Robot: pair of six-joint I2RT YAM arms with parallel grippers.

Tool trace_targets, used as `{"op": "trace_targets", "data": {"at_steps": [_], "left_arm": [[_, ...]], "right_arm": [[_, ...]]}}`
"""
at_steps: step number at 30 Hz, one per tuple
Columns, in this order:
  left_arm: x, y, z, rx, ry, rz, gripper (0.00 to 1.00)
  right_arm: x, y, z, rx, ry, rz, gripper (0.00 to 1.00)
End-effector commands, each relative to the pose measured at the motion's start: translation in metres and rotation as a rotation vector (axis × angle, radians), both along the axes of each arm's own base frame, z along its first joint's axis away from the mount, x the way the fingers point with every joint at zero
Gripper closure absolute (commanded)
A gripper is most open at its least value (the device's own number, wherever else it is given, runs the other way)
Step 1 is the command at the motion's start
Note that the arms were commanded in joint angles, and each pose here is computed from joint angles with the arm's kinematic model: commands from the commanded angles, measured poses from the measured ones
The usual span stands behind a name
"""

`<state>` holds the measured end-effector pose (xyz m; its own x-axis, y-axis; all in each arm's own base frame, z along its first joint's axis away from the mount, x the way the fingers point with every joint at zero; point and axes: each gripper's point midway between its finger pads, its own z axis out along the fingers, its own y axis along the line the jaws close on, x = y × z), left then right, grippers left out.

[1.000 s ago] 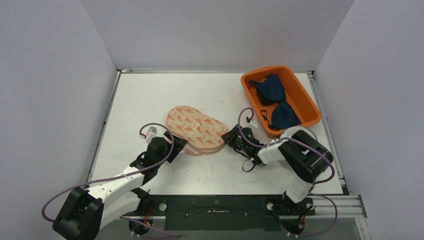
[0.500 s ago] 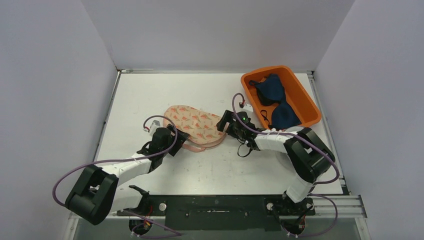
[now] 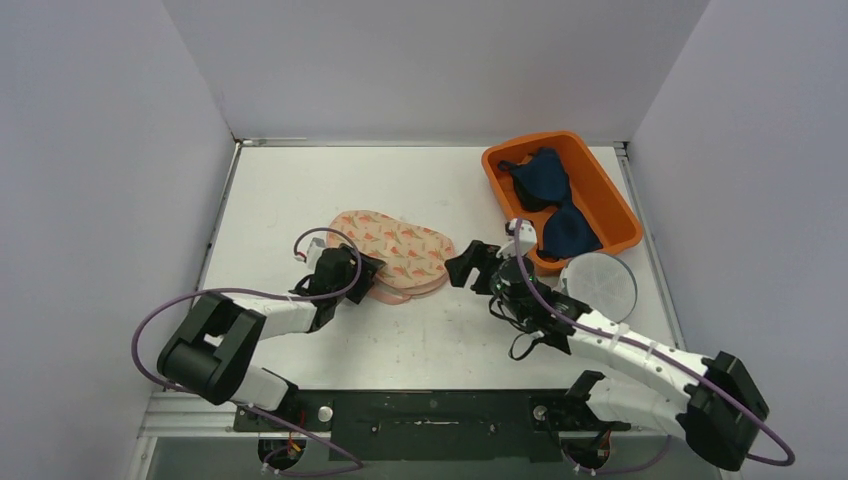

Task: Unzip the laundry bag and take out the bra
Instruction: Move the laundry bag to the center of the board.

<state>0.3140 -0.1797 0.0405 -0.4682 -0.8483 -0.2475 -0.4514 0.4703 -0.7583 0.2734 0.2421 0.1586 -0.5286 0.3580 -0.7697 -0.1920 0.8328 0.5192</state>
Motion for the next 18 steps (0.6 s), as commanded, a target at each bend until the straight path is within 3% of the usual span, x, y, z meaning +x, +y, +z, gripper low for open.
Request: {"op": "trace_targets", "data": {"at_steps": [1,7,15,18], "left_arm": [[0.022,-0.003,0.005,-0.063,-0.063,0.067,0.42],[0.028,-0.003,-0.008,-0.114,-0.070,0.113,0.61],[0.037,-0.002,0.013,-0.126,-0.158,0.126,1.00],[0.052,-0.003,0.038,-0.124,-0.219,0.127,1.00]], "right_arm": [[-0.018,-0.022,0.012,0.039,-0.049,-0.045,0.15],[-0.038,-0.054,0.023,0.037,-0.079,-0.087,0.16],[-0.051,-0.074,0.017,0.023,-0.086,-0.106,0.17],[-0.055,-0.075,0.009,0.025,-0.082,-0.093,0.18]]}}
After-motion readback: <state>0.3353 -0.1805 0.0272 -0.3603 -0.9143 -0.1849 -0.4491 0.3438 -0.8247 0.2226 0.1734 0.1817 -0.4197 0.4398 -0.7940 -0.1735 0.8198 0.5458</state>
